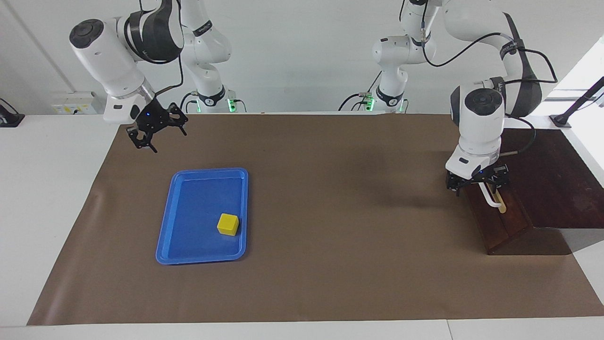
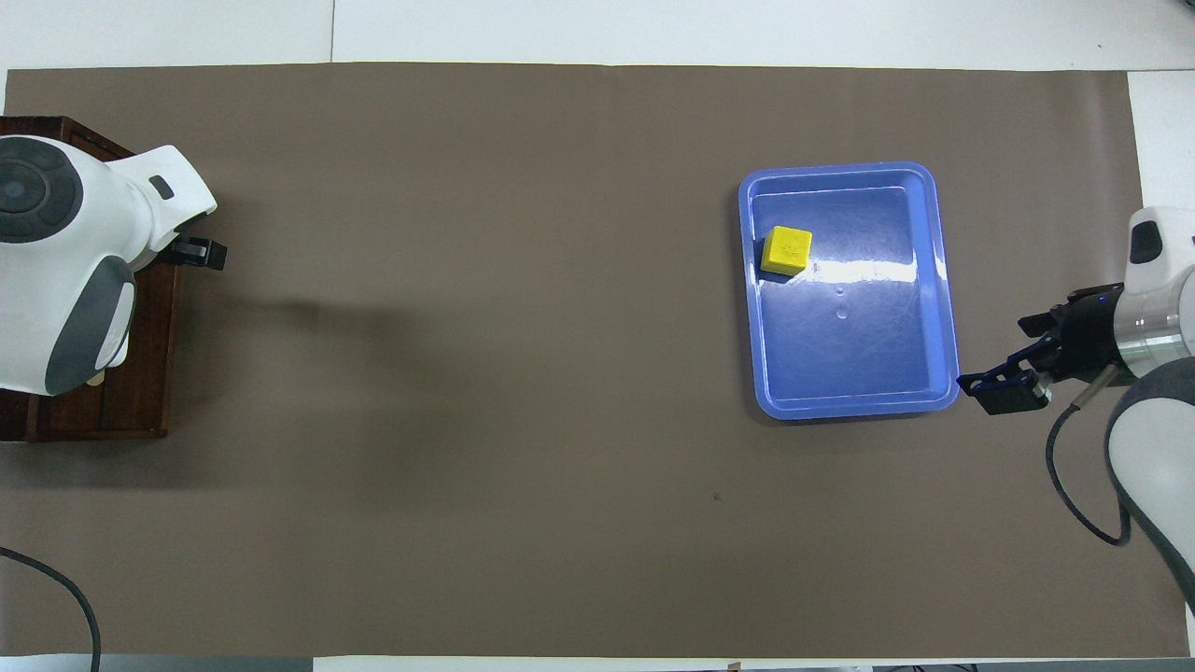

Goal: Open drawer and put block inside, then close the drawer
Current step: 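Pull the drawer open with the left gripper while the right gripper reaches the block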

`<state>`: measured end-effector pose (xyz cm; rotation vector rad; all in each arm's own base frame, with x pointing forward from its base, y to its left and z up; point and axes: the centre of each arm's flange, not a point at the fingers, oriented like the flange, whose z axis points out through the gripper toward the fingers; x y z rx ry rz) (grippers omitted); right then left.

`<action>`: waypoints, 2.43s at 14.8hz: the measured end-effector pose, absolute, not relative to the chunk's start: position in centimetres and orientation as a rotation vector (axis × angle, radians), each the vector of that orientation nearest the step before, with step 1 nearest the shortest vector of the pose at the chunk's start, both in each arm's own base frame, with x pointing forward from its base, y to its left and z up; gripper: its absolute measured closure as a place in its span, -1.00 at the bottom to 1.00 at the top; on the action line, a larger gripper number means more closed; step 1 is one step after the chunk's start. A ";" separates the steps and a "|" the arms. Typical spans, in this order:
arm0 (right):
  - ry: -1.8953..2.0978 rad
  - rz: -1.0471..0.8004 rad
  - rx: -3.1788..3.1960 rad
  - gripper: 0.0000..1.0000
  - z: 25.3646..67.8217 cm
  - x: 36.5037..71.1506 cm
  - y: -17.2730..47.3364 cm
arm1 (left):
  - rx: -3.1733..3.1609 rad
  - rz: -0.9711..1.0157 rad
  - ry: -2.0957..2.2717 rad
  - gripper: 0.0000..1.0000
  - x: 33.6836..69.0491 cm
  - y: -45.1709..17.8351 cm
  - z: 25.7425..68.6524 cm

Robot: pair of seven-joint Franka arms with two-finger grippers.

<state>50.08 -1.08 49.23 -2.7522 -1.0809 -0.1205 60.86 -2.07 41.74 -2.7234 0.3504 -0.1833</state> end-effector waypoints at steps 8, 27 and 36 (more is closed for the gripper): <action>-1.535 -0.550 -2.226 -1.00 38.6 53.8 -3.0 | -2.719 -0.184 0.376 -1.00 59.9 -1.5 39.1; -1.625 -0.967 -1.926 -1.00 29.0 61.0 1.8 | -2.905 -0.249 0.049 -1.00 56.8 -17.8 39.0; -1.600 -0.967 -1.930 -1.00 27.3 61.8 2.3 | -2.947 -0.168 -0.114 -1.00 58.9 -17.5 46.4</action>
